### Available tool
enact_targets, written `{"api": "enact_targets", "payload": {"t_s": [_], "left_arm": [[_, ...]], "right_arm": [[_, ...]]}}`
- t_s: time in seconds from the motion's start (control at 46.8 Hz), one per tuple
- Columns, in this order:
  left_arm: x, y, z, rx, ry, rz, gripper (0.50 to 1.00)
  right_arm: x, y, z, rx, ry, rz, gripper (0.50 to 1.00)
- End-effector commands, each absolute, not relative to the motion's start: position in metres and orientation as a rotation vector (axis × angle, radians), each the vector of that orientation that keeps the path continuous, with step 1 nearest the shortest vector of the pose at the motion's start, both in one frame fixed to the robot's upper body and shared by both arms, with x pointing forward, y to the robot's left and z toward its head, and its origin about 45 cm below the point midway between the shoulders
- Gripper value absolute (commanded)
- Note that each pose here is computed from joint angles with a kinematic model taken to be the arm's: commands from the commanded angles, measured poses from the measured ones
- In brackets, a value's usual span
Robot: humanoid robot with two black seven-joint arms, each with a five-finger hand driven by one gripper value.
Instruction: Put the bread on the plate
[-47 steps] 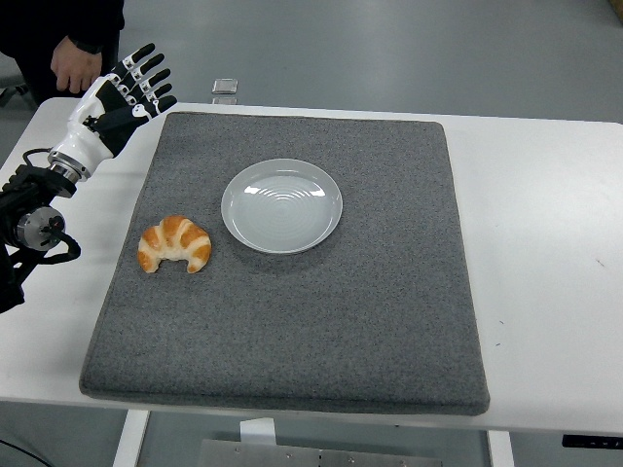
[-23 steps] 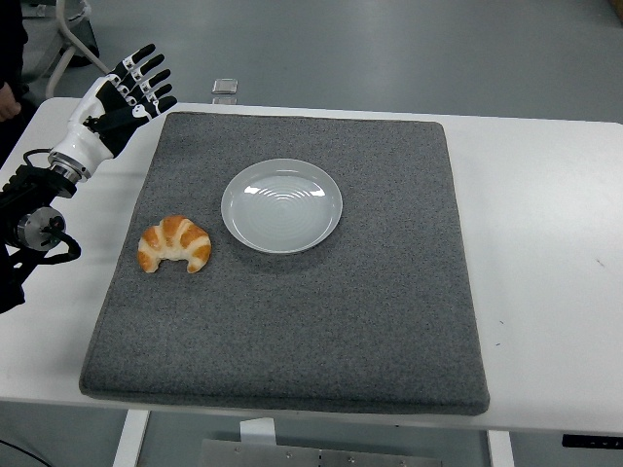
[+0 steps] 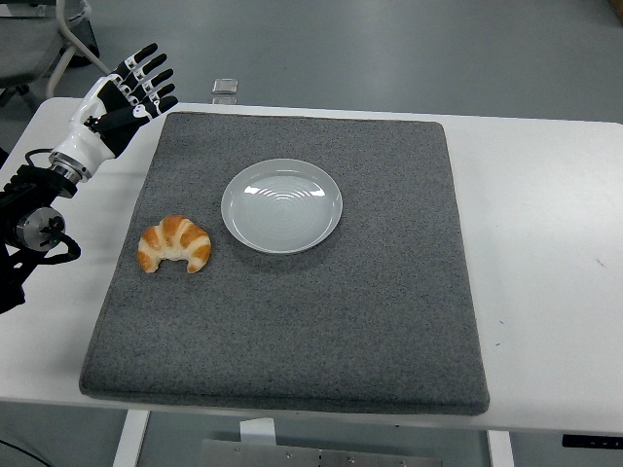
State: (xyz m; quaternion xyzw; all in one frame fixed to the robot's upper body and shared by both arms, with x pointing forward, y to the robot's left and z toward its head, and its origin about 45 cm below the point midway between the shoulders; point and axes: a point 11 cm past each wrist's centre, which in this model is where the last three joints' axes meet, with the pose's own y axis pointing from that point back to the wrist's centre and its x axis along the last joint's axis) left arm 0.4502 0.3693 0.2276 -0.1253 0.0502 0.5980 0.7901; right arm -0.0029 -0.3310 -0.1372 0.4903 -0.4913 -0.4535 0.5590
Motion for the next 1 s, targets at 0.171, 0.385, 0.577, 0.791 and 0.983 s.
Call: {"api": "enact_targets", "payload": {"t_s": [0.171,0.385,0.577,0.791,0.983], "left_arm": [[0.45,0.369,0.228,-0.268,0.108,1.29,0.99],[0.451,0.368,0.231,-0.27,0.104,1.282,0.99],[0.453,0.355,0.241,-0.281,0.098,1.238,0.99],[0.448,0.354,0.285,-0.261,0.028,1.148,0.99],[0.436,0.351,0.332,-0.152,-0.07,1.101,0.99]], "right_arm": [[-0.004,-0.331,-0.137,1.155,-1.158,-1.07,0.93],[-0.003,-0.331,-0.137,1.156,-1.159,-1.069,0.93],[-0.004,-0.331,-0.137,1.155,-1.158,-1.07,0.93],[-0.003,-0.331,-0.137,1.156,-1.16,-1.07,0.93],[-0.003,-0.331,-0.137,1.156,-1.16,-1.07,0.93]]}}
